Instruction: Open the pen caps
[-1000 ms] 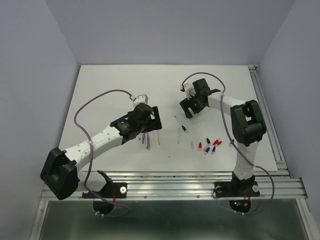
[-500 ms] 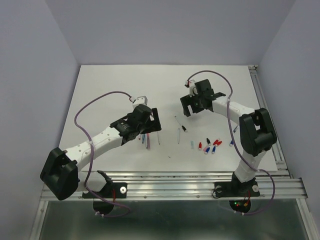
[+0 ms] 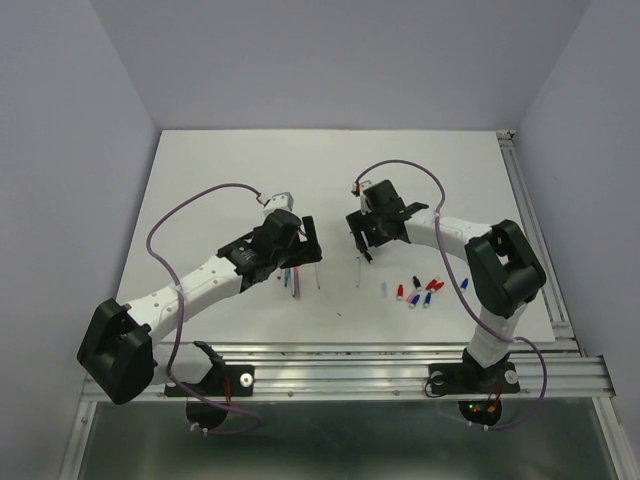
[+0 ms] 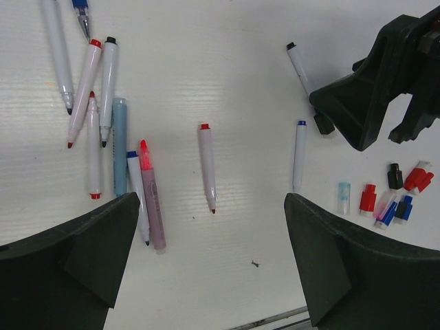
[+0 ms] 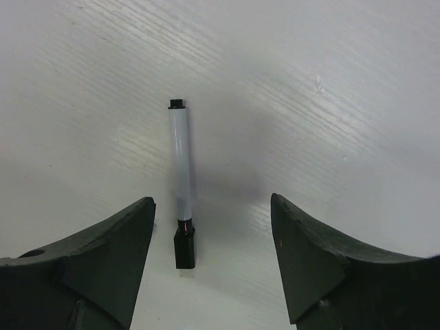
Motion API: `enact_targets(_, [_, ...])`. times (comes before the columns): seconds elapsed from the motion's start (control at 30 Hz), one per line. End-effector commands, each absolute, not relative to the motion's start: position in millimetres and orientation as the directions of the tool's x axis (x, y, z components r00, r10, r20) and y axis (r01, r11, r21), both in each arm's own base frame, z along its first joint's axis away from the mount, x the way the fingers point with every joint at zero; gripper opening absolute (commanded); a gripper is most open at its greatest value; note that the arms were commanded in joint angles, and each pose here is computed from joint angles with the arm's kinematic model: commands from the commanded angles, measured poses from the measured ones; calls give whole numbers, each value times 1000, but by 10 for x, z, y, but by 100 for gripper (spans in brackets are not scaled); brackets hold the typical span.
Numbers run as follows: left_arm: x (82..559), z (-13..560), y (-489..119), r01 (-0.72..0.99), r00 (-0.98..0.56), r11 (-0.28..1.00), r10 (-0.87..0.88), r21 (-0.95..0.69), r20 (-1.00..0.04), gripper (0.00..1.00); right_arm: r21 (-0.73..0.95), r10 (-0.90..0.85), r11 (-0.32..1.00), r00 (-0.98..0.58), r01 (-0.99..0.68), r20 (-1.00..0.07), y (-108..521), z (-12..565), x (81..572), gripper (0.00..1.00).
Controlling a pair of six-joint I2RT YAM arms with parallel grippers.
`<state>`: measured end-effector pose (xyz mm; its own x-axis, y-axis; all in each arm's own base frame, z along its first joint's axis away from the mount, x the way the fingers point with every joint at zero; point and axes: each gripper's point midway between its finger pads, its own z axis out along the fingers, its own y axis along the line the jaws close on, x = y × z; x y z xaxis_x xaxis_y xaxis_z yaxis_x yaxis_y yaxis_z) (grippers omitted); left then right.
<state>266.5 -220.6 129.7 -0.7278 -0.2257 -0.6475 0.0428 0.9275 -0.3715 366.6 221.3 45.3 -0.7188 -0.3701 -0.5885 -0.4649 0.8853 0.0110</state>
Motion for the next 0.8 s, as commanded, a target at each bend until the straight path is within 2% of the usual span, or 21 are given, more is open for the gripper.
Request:
enact_targets(0.0, [2673,1394,-2193,51,-707,918,-246,-394,-663,99,6,-324,914,-737,-406,-593,2188,327,3671,70])
enact_targets(0.13, [2661,1388,-2175,49,-706,919,-246,-392,-664,99,10,-328,914,-754,-405,-569,2172,199,3542,64])
enact_targets(0.17, [2660,1393,-2174,49,-705,918,-246,-392,-665,99,5,-330,916,-761,-401,-559,2146,153,3495,57])
enact_targets(0.27, [2659,1399,-2174,49,-704,917,-249,-395,-665,99,3,-325,920,-770,-391,-549,2124,104,3421,52])
enact_targets(0.57, [2662,1410,-2185,43,-705,913,-260,-406,-660,99,47,-274,936,-804,-350,-528,2072,46,3127,19])
enact_targets(0.63, [2658,1423,-2194,44,-705,909,-266,-414,-658,99,62,-260,935,-796,-348,-546,2083,103,3103,8])
enact_targets(0.77, [2657,1441,-2225,48,-706,901,-274,-431,-653,99,63,-235,942,-779,-331,-581,2077,229,3147,3])
